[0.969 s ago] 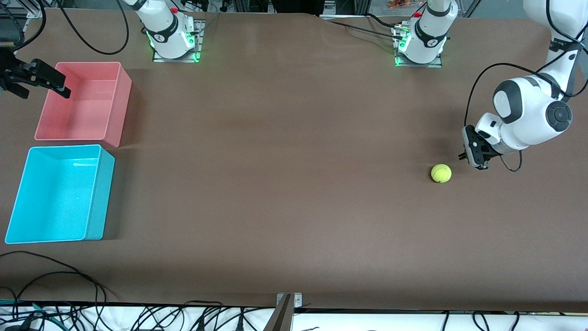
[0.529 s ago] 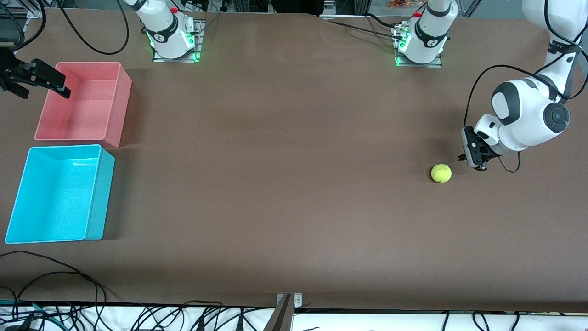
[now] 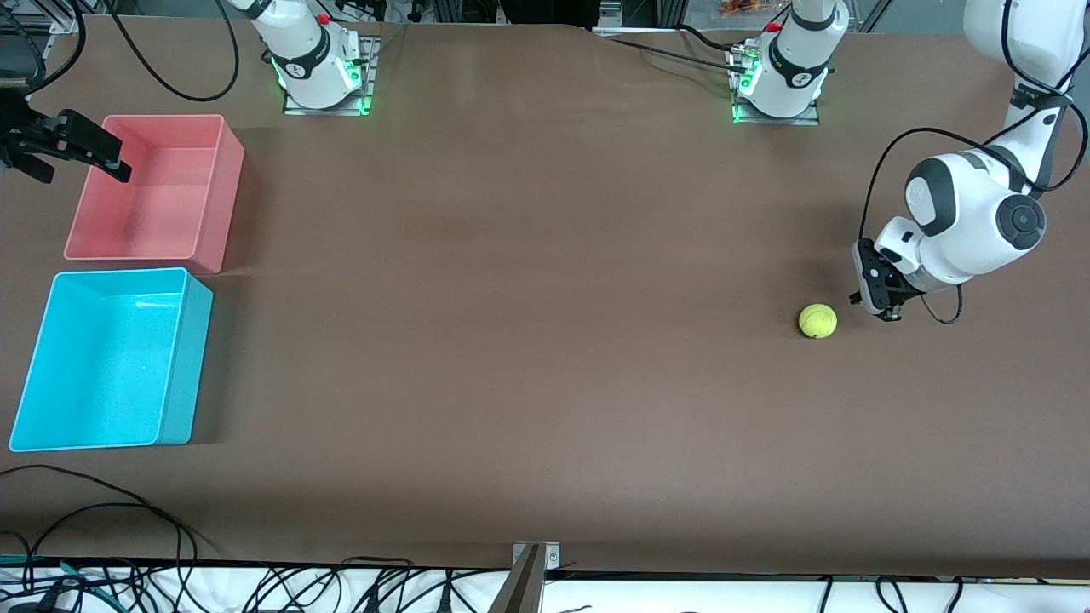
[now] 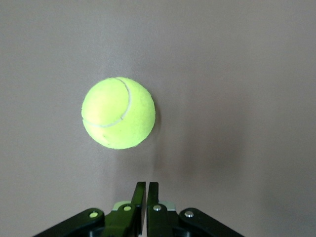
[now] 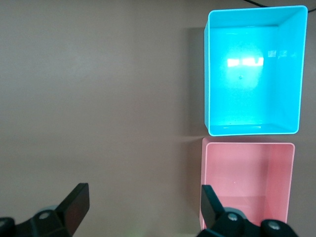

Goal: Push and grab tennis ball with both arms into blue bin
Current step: 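Lower the left gripper behind the tennis ball on the table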

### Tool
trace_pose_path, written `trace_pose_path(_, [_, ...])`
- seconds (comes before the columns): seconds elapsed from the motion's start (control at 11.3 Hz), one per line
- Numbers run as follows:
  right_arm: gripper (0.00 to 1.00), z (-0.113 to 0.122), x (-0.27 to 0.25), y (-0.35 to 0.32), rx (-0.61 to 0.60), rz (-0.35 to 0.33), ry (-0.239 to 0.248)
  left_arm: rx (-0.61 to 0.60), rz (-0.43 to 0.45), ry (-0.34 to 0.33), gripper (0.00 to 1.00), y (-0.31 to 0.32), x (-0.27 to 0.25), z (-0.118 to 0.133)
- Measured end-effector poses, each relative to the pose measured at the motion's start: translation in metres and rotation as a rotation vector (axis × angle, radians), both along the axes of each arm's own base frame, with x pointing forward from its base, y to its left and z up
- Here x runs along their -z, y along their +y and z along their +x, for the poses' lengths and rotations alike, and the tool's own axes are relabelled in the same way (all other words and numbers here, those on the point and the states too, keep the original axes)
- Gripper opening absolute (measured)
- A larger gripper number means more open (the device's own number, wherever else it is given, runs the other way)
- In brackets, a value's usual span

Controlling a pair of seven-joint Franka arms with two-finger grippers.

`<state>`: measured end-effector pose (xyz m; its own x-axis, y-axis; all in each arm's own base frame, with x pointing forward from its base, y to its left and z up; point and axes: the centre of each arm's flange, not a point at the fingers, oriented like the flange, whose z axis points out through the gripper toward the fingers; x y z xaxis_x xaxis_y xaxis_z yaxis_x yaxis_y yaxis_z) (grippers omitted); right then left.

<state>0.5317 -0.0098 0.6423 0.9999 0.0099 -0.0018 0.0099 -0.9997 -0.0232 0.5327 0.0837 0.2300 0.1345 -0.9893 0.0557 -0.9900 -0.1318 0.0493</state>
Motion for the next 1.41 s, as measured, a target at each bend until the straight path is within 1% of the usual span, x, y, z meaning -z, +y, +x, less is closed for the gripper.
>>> trace_pose_path(0.26, [1.0, 0.0, 0.0, 0.0, 0.0, 0.0, 0.0, 0.013, 0.009, 0.002, 0.08, 0.0, 0.007, 0.001])
trace_pose_path(0.79, [1.0, 0.0, 0.0, 0.0, 0.0, 0.0, 0.0, 0.047, 0.024, -0.01, 0.08, 0.011, 0.009, 0.013])
trace_pose_path(1.41, [1.0, 0.0, 0.0, 0.0, 0.0, 0.0, 0.0, 0.065, 0.024, -0.01, 0.08, 0.006, 0.017, 0.025])
